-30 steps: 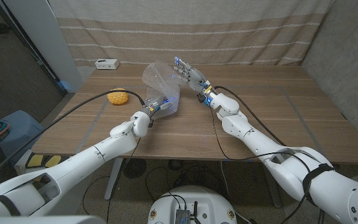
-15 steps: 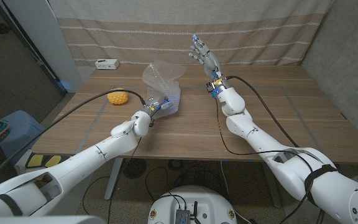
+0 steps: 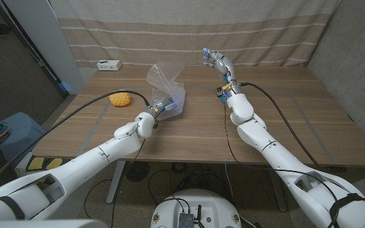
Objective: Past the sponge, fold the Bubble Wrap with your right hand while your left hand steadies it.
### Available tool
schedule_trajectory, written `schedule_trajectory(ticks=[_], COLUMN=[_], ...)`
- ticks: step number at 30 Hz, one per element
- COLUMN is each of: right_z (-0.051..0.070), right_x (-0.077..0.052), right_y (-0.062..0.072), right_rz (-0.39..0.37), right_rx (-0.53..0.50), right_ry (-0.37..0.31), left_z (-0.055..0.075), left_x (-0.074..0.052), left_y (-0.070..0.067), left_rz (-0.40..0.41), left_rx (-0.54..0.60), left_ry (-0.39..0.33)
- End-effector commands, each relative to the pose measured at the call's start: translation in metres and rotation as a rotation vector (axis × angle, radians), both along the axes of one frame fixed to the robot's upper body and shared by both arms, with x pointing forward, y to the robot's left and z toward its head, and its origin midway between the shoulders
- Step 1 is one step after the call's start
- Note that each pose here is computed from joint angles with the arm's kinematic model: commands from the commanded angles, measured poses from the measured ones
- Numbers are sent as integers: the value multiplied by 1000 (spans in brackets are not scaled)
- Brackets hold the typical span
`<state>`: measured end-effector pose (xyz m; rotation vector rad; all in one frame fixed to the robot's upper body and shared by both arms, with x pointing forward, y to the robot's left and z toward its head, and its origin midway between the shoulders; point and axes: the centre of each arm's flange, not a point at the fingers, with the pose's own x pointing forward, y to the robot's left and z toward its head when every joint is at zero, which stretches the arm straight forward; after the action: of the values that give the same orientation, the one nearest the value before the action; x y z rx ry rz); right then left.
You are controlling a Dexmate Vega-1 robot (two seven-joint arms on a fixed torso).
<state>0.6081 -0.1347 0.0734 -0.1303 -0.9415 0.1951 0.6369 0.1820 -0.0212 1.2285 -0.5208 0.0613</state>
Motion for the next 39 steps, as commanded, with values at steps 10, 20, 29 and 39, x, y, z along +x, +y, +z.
schedule_trajectory(ticks=[10, 20, 29, 39], right_z=[-5, -4, -6, -8], right_x=[12, 15, 12, 5], right_y=[11, 15, 17, 20], right_rz=[-63, -61, -59, -49], right_rx=[-169, -183, -181, -176], right_ry=[132, 134, 125, 106], left_z=[34, 22, 15, 8], left_x=[-47, -82, -120, -172], left_y=[3, 5, -2, -4], left_rz=[90, 143, 82, 19], left_rx=[-10, 59, 89, 57], left_ry=[-184, -129, -125, -277])
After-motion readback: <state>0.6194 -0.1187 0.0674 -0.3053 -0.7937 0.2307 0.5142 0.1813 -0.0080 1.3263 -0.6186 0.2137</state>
